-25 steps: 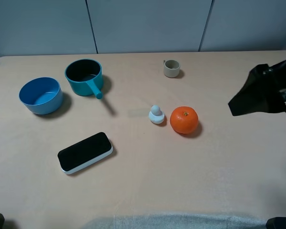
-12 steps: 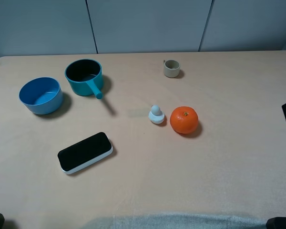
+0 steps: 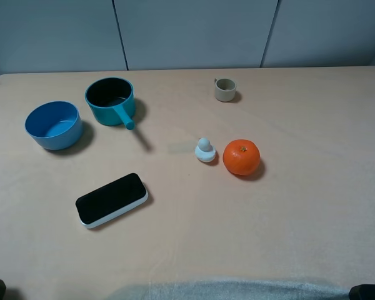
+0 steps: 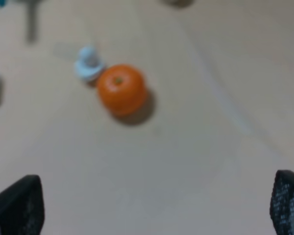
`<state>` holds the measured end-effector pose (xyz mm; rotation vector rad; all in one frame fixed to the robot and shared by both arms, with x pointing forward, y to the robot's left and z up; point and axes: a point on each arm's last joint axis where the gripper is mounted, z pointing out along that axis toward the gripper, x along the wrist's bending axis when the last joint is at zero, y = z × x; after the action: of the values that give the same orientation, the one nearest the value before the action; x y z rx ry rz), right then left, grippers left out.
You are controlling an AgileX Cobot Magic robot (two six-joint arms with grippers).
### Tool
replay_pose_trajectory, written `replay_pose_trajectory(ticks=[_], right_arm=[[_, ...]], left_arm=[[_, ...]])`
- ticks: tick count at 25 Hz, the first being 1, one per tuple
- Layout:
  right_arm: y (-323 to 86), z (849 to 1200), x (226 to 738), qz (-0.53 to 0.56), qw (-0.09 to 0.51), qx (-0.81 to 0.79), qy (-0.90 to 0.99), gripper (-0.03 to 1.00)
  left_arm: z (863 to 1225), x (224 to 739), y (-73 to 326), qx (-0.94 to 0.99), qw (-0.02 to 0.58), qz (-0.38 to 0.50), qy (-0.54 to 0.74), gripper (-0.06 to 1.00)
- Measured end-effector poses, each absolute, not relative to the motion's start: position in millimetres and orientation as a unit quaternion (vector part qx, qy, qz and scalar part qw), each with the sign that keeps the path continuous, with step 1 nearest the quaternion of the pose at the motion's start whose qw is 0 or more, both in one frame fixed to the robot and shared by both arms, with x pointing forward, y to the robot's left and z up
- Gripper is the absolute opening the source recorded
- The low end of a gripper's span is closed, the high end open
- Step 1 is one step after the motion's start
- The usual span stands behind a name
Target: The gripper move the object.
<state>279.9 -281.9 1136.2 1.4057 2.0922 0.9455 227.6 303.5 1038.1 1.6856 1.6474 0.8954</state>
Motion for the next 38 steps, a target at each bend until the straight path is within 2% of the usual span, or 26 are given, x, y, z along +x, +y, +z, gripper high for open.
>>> replay_pose_trajectory(ticks=[6, 15, 23, 38], right_arm=[[-296.9, 1130.1, 260.1, 0.375, 0.315, 0.533, 0.690, 0.69], [-301.2, 1089.6, 241.0, 0.398, 0.374, 0.553, 0.629, 0.69], [-298.7, 1055.3, 235.2, 0.389, 0.377, 0.585, 0.604, 0.69], [-298.7, 1053.9, 235.4, 0.386, 0.377, 0.585, 0.605, 0.69]], left_arm=[[1038.1, 227.6, 303.5, 0.637, 0.305, 0.338, 0.622, 0.99], [1038.1, 227.6, 303.5, 0.637, 0.305, 0.338, 0.622, 0.99], [1038.1, 227.6, 303.5, 0.637, 0.305, 0.338, 0.622, 0.99], [1038.1, 227.6, 303.5, 0.637, 0.305, 0.338, 0.622, 0.99]])
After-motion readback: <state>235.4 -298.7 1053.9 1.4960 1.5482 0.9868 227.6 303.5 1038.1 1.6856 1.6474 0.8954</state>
